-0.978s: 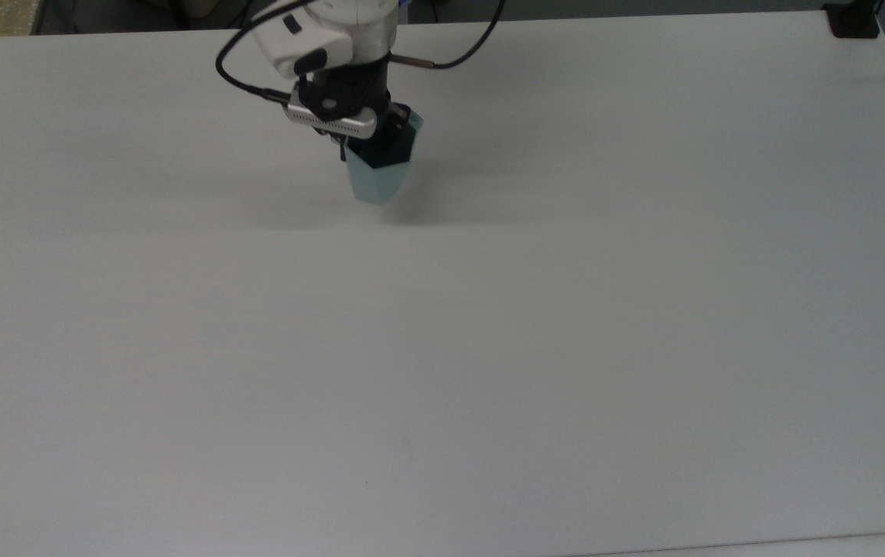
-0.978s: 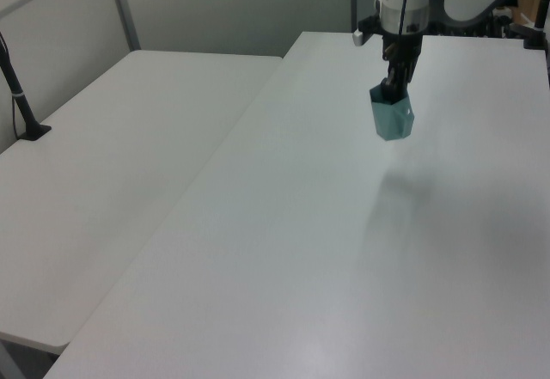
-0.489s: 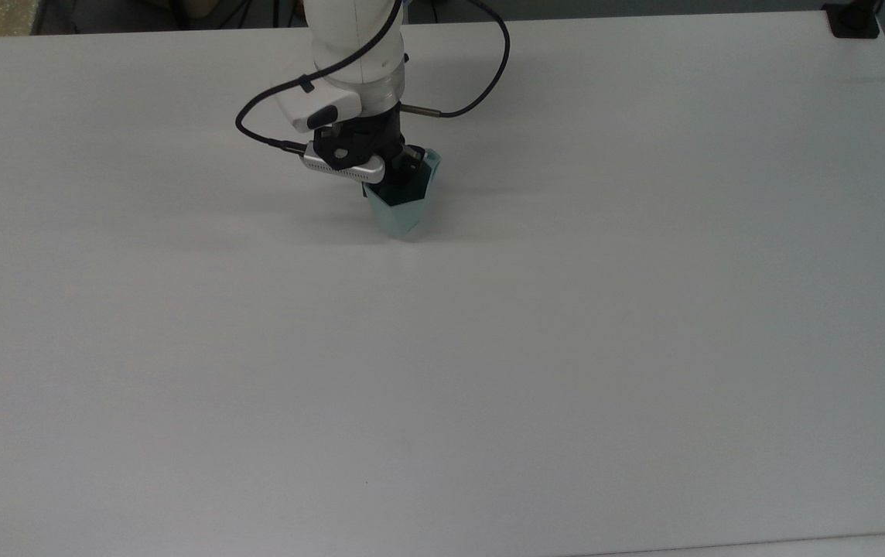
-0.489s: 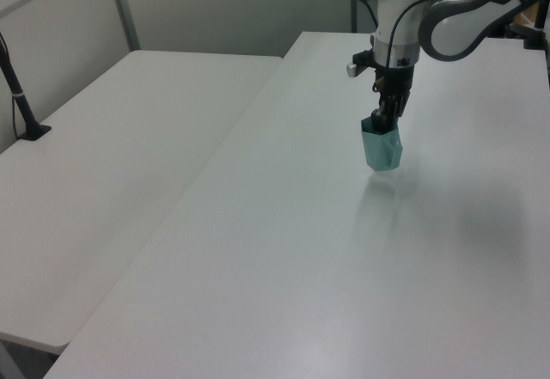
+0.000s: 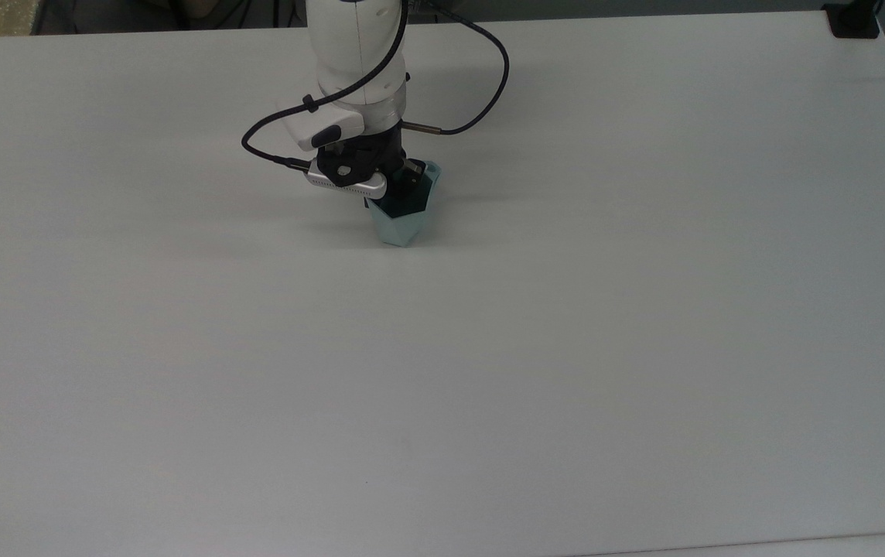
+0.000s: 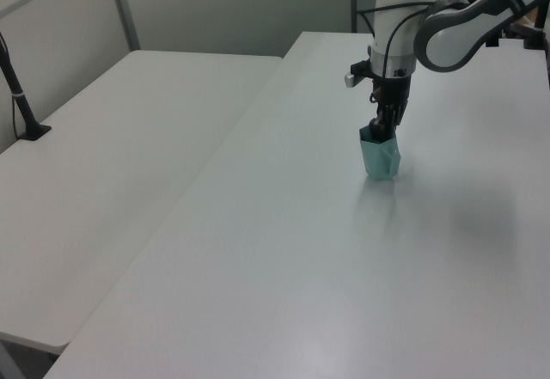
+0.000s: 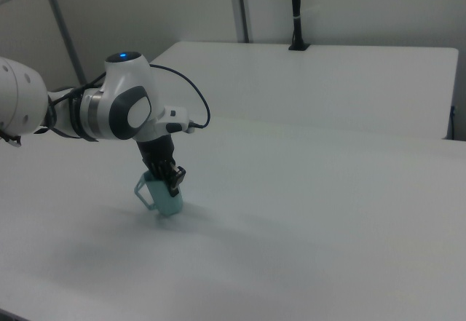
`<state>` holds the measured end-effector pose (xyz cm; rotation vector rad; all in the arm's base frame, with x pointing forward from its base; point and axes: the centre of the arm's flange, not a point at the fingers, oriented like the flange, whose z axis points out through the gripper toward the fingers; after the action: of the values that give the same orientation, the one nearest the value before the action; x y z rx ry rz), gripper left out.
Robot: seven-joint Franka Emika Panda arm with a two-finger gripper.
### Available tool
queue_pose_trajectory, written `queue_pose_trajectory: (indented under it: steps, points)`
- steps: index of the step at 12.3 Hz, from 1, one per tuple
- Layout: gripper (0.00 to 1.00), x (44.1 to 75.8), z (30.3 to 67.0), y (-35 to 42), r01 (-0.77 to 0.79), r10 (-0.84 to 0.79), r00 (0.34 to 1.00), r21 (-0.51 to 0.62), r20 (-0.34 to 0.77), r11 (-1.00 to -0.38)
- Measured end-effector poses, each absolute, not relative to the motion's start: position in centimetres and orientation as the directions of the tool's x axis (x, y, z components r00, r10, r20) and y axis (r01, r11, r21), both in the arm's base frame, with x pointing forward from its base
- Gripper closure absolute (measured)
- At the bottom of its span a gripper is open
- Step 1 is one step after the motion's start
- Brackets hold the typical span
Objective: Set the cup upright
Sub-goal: 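Lower the cup onto the table standing on its base, then open the gripper and raise it away from the cup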
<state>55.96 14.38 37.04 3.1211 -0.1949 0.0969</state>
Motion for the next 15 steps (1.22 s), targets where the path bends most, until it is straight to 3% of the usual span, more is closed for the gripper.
queue_pose_trajectory:
  steps: [2, 3, 4, 8, 10, 15]
  points:
    - [0.83, 56.0, 37.0, 14.2, -0.128, -0.127, 0.990, 0.010, 0.061, -0.992]
    - [0.76, 56.0, 37.0, 14.1, -0.129, -0.128, 0.990, 0.010, 0.061, -0.992]
    - [0.61, 56.0, 37.0, 14.0, -0.131, -0.130, 0.990, 0.010, 0.061, -0.991]
    - [0.24, 56.0, 37.5, 13.9, -0.131, -0.130, 0.990, 0.013, 0.053, -0.991]
    - [0.00, 56.0, 40.0, 13.5, -0.138, -0.138, 0.989, 0.014, 0.048, -0.990]
    - [0.00, 55.0, 49.0, 10.4, -0.132, -0.132, 0.987, -0.005, 0.091, -0.991]
